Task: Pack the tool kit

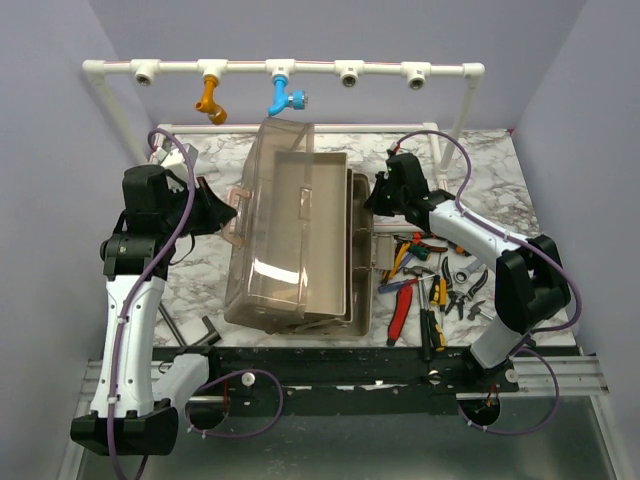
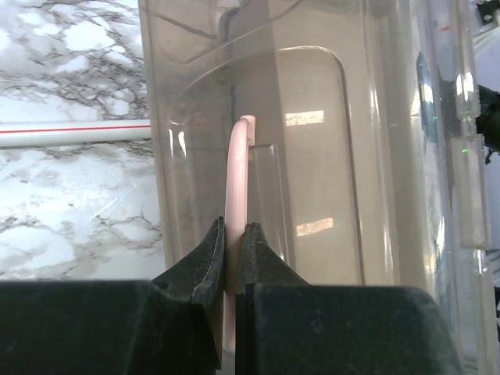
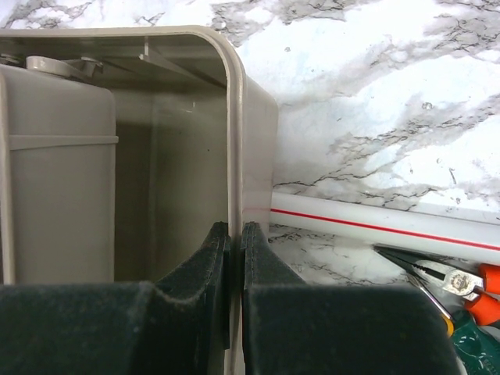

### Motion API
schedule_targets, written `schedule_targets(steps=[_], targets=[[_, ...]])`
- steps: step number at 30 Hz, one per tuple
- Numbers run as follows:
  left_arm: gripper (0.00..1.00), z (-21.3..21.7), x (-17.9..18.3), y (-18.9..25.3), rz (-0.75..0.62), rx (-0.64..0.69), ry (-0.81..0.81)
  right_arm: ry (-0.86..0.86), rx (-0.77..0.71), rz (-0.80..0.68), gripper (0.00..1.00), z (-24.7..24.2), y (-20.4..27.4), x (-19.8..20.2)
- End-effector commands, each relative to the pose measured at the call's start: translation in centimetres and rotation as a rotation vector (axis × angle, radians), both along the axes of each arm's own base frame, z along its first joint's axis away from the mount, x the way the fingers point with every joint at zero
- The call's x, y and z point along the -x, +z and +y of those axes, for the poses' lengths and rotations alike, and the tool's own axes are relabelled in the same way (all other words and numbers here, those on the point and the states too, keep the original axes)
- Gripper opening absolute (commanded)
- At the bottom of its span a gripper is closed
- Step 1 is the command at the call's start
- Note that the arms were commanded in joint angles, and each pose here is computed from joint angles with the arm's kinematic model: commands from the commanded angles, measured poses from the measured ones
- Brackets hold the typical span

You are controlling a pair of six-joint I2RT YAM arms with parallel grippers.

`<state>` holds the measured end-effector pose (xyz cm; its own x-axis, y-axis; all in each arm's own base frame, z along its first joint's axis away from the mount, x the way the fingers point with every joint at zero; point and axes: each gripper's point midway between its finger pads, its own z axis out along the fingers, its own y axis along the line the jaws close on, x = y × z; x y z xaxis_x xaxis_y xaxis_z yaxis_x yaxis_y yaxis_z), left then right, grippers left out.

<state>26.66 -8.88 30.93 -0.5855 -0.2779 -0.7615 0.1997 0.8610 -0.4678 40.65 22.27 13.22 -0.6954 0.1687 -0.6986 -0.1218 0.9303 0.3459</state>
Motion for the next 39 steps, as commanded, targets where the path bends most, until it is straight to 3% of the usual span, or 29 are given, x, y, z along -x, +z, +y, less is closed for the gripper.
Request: schedule_targets(steps=[1, 24, 34, 36, 37, 39], targets=[[0.0, 4.6, -0.7, -0.6, -0.002, -0.139, 0.183, -0.009, 0.079, 0.081, 0.01, -1.8, -1.9, 0.3], [0.0, 11.1, 1.3, -9.9, 0.205, -0.399, 0.442, -0.016, 0.05, 0.032, 0.01, -2.3, 1.7, 0.5], [0.0, 14.3, 1.4, -12.3, 0.335, -0.496, 0.563, 0.06, -0.114, 0.108, 0.01, -0.2, 0.3, 3.8], [0.12, 14.5, 1.4, -12.0, 0.359, -0.495, 0.569, 0.06, -0.117, 0.112, 0.01, -0.1, 0.2, 3.9], [0.27, 14.5, 1.3, -11.7, 0.354, -0.486, 0.567, 0.061, -0.117, 0.115, 0.01, -0.1, 0.1, 3.9], [0.44, 14.3, 1.2, -10.6, 0.321, -0.464, 0.57, 0.061, -0.118, 0.111, 0.01, -0.1, 0.3, 3.9]])
